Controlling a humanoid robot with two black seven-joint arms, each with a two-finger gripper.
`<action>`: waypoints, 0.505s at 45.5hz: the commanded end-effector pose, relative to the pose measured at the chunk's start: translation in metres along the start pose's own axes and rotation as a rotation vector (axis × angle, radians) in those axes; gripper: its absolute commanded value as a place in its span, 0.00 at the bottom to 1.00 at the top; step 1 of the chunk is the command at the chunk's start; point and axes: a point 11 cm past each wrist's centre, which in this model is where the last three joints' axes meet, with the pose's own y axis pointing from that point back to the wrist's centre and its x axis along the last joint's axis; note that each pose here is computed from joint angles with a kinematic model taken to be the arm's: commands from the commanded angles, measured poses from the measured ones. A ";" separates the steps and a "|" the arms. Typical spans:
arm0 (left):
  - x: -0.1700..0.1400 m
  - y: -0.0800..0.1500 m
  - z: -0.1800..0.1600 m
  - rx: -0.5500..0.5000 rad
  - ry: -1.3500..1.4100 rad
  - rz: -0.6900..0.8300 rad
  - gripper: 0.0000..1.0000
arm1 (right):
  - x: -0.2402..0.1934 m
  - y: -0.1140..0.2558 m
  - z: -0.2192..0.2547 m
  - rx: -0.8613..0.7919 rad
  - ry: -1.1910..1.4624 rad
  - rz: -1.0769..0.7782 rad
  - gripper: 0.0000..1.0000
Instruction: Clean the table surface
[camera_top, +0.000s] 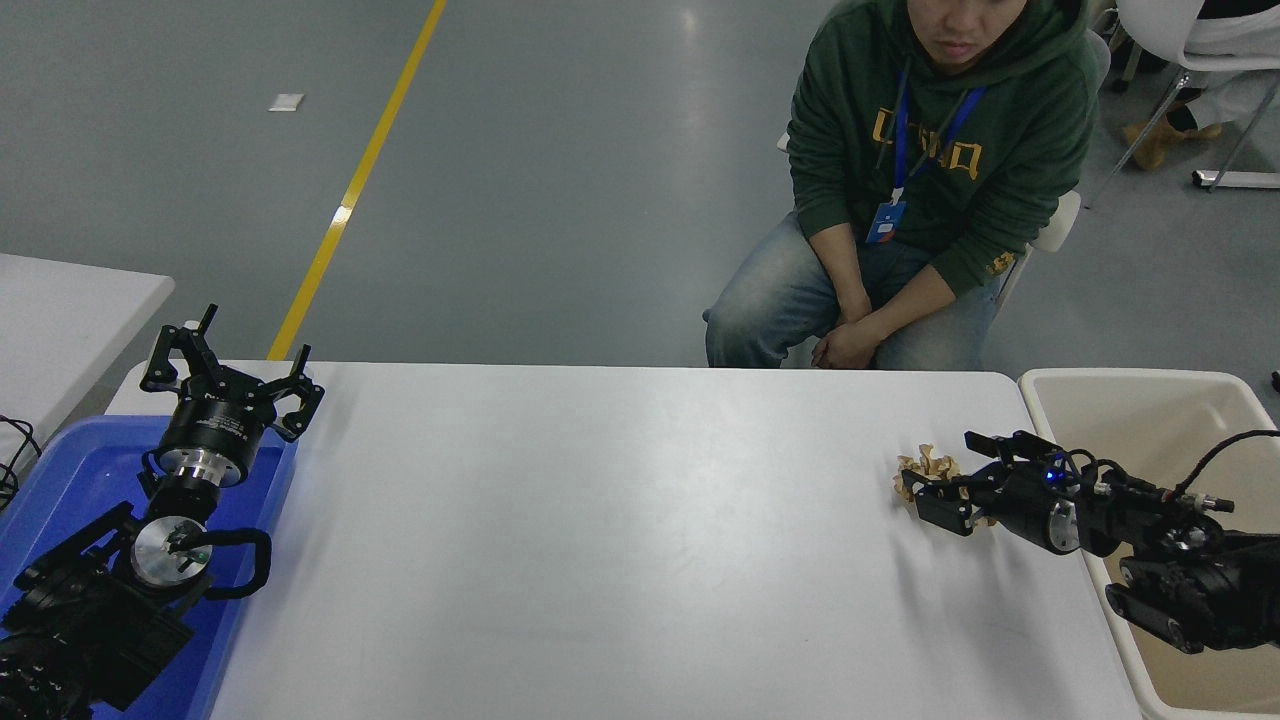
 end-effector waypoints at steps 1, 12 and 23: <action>0.000 0.000 0.000 0.000 0.000 0.000 1.00 | -0.001 -0.003 -0.003 0.008 -0.037 -0.039 1.00; 0.000 0.000 0.000 0.000 0.000 0.000 1.00 | -0.010 0.002 0.000 0.032 0.031 -0.105 1.00; 0.000 0.000 0.000 0.000 0.001 -0.001 1.00 | -0.007 -0.004 -0.004 0.036 0.036 -0.096 1.00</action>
